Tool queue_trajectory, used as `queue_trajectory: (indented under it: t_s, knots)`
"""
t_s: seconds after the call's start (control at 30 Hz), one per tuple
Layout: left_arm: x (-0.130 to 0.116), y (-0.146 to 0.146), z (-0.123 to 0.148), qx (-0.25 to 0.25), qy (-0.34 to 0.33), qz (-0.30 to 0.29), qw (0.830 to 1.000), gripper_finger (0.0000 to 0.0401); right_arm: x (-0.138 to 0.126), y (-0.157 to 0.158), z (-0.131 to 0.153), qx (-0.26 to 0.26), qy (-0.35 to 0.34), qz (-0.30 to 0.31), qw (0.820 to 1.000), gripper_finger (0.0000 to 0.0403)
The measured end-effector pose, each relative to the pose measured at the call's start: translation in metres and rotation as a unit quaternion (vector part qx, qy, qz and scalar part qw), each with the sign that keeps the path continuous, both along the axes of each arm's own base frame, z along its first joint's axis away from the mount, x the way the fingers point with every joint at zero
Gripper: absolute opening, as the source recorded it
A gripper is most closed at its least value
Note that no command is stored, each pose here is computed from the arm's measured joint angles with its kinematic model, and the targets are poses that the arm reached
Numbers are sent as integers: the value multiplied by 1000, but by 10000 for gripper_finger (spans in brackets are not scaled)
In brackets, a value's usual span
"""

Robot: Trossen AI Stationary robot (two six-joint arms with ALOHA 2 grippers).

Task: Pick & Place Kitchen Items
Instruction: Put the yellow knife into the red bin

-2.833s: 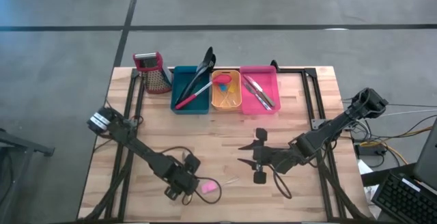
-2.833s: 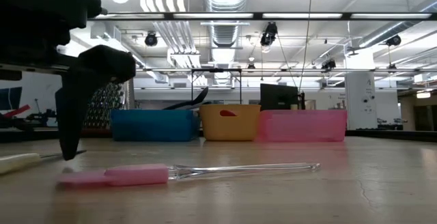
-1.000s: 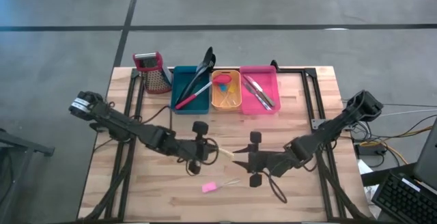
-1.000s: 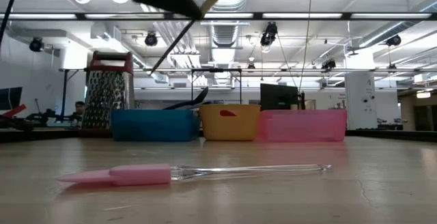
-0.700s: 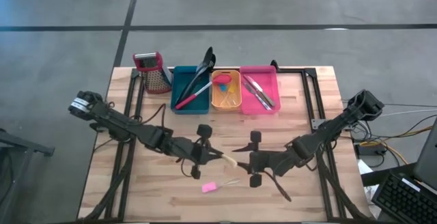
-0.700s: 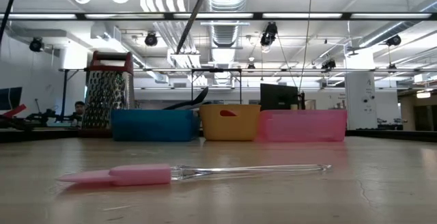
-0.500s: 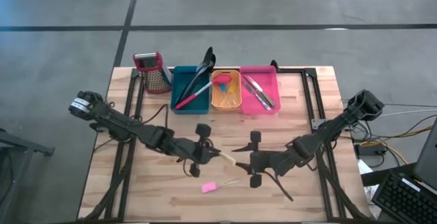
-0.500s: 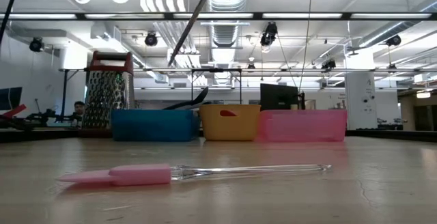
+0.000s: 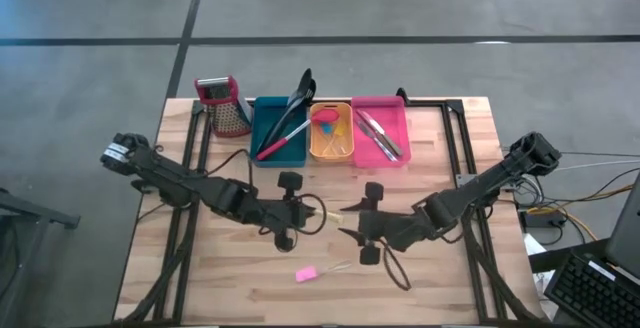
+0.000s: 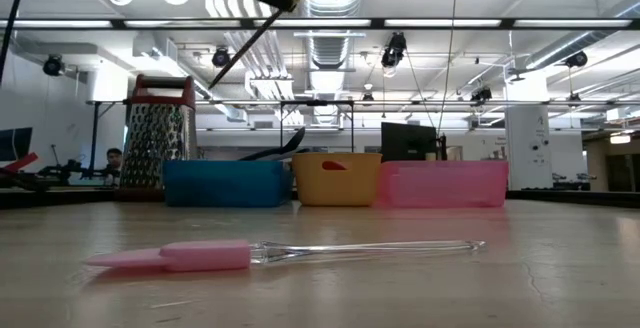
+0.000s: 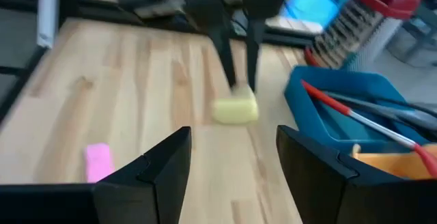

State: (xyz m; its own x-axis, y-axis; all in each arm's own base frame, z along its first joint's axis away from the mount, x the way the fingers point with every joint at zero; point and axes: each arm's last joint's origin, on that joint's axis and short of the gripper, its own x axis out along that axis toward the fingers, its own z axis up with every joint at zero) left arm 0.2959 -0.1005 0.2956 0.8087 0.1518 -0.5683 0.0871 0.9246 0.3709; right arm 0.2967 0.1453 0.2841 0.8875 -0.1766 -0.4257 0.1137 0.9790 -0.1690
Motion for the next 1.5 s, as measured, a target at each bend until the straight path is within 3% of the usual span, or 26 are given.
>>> queue_trajectory:
  t_s: [0.3,0.73,0.97,1.3,1.5]
  knots:
    - [12,6,-2,-5,34,30,999,29,10,0,21,-10,20,-5,1000,220]
    - [16,5,3,-2,28,25,999,29,29,-2,6,-38,61,-21,997,228]
    - [16,5,3,-3,28,25,999,29,31,-8,5,-34,59,-32,997,188]
    - [16,5,3,-4,30,24,999,29,29,-9,2,-31,76,-38,996,75]
    - [16,5,3,-2,29,24,999,29,28,-9,1,-27,79,-44,996,70]
